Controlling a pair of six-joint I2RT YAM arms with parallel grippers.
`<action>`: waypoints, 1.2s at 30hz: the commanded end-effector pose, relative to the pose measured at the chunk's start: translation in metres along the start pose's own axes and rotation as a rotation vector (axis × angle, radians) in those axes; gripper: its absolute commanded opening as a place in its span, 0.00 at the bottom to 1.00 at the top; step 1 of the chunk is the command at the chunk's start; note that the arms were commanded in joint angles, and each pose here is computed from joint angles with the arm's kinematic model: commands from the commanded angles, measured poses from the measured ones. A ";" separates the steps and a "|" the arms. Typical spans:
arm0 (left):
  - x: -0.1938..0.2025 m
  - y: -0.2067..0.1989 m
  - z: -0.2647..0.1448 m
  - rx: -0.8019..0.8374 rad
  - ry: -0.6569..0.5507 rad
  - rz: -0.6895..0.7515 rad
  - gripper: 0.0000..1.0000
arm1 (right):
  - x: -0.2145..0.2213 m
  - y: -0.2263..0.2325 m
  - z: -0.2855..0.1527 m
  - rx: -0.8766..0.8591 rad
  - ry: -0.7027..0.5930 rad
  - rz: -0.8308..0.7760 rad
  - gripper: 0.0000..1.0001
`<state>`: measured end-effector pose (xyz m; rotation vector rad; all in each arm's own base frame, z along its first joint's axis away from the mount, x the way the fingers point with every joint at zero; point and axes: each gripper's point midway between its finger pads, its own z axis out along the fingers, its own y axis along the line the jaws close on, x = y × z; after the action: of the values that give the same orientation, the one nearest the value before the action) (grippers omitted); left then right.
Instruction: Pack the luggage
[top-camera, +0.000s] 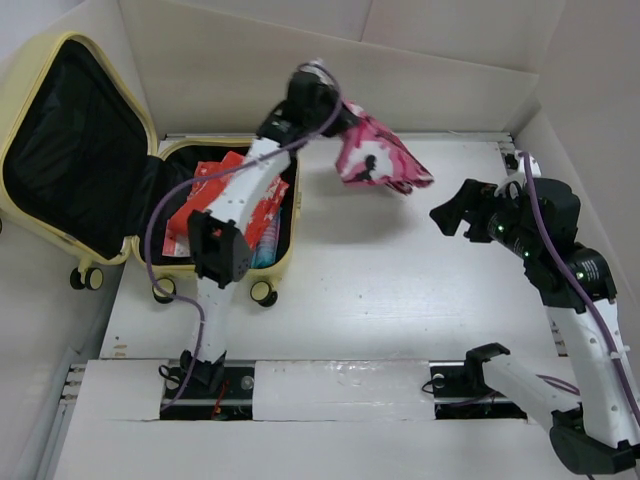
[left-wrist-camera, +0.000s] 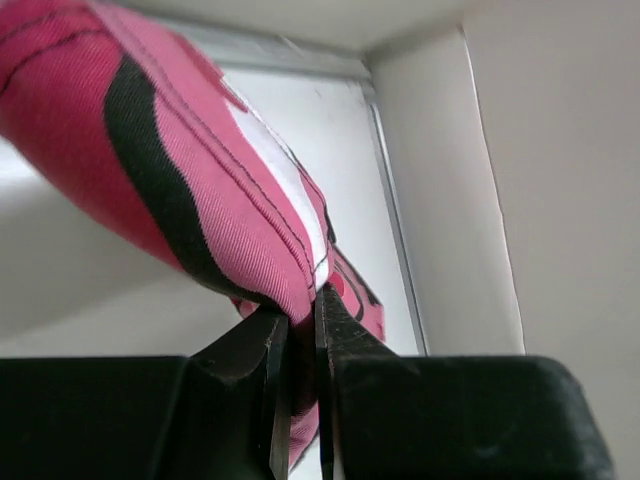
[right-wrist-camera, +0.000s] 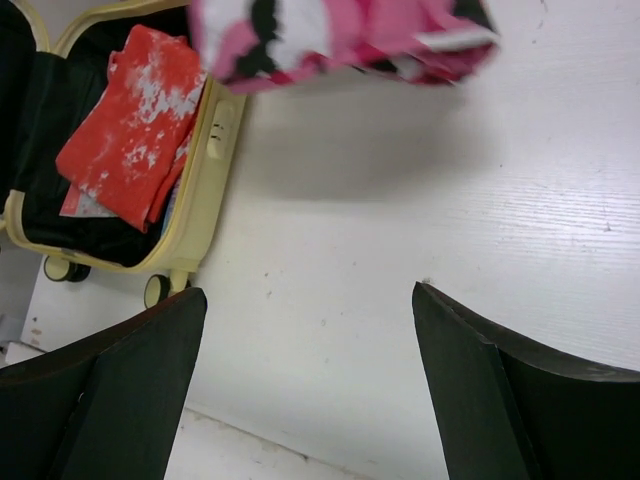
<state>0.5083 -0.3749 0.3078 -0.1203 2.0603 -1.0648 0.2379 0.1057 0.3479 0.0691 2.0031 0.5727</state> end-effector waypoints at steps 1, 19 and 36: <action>-0.134 0.012 -0.098 0.046 -0.262 0.035 0.00 | -0.019 -0.002 -0.002 0.014 -0.079 -0.023 0.90; -0.201 0.188 -0.244 -0.216 -0.386 0.002 0.00 | -0.013 0.010 0.022 -0.063 -0.014 -0.021 0.90; 0.019 0.286 -0.298 -0.543 -0.317 -0.346 0.00 | 0.000 0.005 0.026 -0.060 0.016 -0.026 0.90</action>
<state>0.3656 -0.0083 0.1647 -0.8953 2.1125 -0.5848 0.2551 0.1176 0.3302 0.0343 2.0526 0.6099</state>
